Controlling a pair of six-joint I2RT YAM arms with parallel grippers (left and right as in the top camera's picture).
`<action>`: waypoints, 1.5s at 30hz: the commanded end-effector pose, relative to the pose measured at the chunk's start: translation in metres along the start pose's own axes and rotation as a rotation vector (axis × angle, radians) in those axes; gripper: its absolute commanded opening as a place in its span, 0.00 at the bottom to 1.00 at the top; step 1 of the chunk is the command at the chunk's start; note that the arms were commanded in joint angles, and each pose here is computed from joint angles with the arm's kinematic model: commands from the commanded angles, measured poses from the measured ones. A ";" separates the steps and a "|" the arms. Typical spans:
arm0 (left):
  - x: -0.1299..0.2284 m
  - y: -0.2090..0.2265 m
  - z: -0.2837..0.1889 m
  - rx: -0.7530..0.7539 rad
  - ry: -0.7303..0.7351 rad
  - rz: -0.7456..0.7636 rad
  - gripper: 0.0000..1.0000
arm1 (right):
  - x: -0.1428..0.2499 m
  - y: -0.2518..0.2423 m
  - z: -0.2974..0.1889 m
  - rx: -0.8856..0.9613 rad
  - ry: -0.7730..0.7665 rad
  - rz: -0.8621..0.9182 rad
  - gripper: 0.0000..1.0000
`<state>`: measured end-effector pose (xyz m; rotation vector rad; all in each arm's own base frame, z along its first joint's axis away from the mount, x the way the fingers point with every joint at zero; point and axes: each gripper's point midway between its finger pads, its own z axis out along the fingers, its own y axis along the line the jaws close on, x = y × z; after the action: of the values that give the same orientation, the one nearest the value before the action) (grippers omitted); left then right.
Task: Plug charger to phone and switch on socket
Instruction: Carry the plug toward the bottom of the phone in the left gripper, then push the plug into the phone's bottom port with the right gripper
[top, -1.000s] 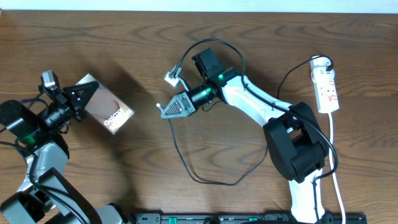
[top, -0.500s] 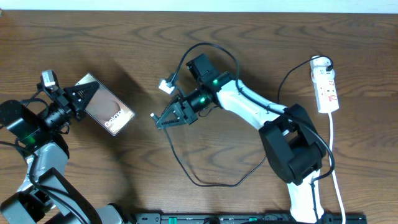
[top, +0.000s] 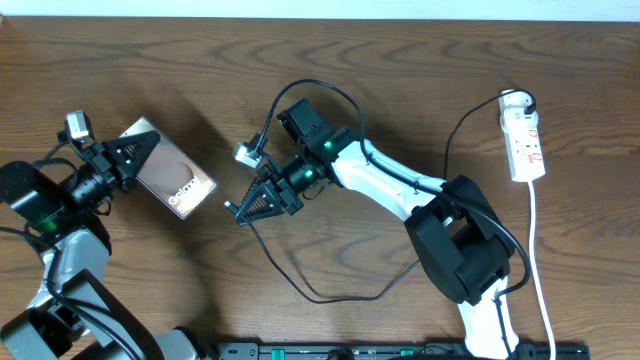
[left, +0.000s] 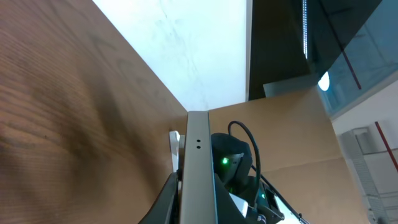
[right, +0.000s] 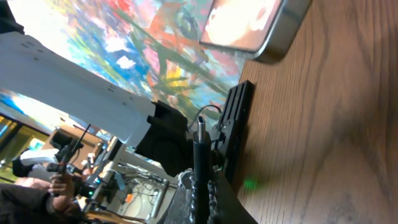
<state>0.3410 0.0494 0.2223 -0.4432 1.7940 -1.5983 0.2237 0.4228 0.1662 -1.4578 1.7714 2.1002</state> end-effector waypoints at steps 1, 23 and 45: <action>0.007 -0.005 0.004 0.015 0.038 0.031 0.07 | 0.002 0.006 0.005 -0.042 0.001 -0.035 0.01; 0.017 -0.013 0.021 0.038 0.094 0.089 0.08 | 0.013 -0.007 0.014 -0.110 0.004 -0.028 0.01; 0.023 -0.019 0.030 0.053 0.119 0.147 0.08 | -0.001 -0.006 0.020 -0.118 0.011 -0.021 0.01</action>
<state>0.3443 0.0129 0.2317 -0.2290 1.8195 -1.5939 0.2218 0.4406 0.1587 -1.5077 1.6455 2.1799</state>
